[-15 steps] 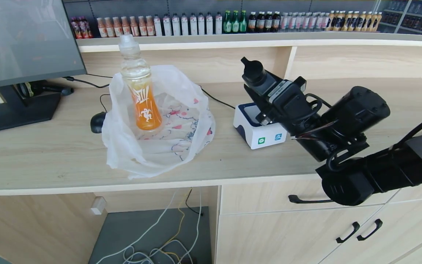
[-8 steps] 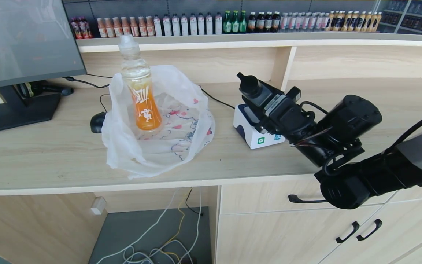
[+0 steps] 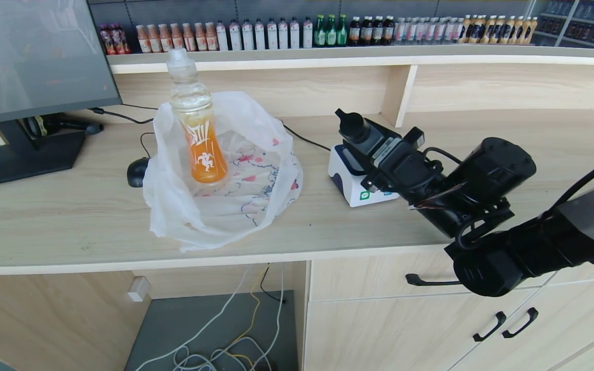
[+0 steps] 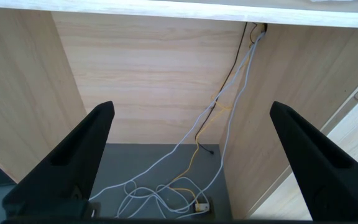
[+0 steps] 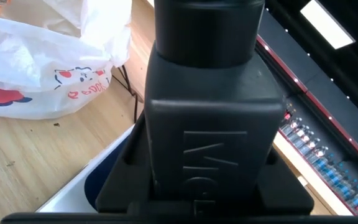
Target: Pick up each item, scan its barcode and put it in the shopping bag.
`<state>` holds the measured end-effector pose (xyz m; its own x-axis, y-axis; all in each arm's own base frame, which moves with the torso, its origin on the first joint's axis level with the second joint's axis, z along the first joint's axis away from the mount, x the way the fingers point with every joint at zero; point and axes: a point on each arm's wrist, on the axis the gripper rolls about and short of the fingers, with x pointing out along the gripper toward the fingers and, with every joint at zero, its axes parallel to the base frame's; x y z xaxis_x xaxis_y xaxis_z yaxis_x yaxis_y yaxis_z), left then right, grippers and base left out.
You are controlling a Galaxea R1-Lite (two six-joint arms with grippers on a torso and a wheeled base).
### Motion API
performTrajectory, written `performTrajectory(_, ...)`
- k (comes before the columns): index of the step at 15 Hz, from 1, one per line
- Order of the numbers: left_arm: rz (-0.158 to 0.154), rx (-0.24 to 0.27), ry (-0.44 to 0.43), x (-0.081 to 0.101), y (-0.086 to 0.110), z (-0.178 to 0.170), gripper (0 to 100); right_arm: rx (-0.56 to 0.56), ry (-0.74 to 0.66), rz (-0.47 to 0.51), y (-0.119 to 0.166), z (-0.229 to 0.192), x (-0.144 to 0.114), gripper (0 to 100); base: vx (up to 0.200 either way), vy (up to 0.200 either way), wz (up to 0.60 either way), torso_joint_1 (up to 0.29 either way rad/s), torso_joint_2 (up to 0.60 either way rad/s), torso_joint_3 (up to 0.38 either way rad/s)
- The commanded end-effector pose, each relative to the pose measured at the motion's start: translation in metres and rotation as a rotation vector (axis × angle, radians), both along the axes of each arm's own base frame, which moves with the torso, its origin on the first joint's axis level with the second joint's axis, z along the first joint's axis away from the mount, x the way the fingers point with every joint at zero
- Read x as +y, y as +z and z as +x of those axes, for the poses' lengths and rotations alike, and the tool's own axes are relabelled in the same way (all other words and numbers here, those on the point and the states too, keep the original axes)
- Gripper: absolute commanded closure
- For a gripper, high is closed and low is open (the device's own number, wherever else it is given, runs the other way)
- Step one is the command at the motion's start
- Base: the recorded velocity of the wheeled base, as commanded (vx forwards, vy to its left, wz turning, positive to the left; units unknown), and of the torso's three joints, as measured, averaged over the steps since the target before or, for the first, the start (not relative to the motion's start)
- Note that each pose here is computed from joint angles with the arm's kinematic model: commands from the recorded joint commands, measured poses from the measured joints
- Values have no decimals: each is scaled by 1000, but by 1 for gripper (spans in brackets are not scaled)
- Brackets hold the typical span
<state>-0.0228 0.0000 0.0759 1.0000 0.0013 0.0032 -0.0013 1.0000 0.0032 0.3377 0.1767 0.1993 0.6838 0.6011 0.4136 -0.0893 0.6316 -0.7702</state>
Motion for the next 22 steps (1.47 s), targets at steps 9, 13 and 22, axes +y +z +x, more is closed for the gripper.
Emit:
performTrajectory(9, 0, 0, 0, 0, 0, 0, 0, 17, 3, -8, -4, 0, 0, 100, 0, 0, 0, 0, 0, 0)
performTrajectory(13, 0, 0, 0, 0, 0, 0, 0, 13, 7, -1, -2, -1, 1, 100, 0, 0, 0, 0, 0, 0)
performTrajectory(22, 0, -1, 0, 0, 0, 0, 0, 3, 59, 77, 43, -25, -2, 100, 0, 0, 0, 0, 0, 0)
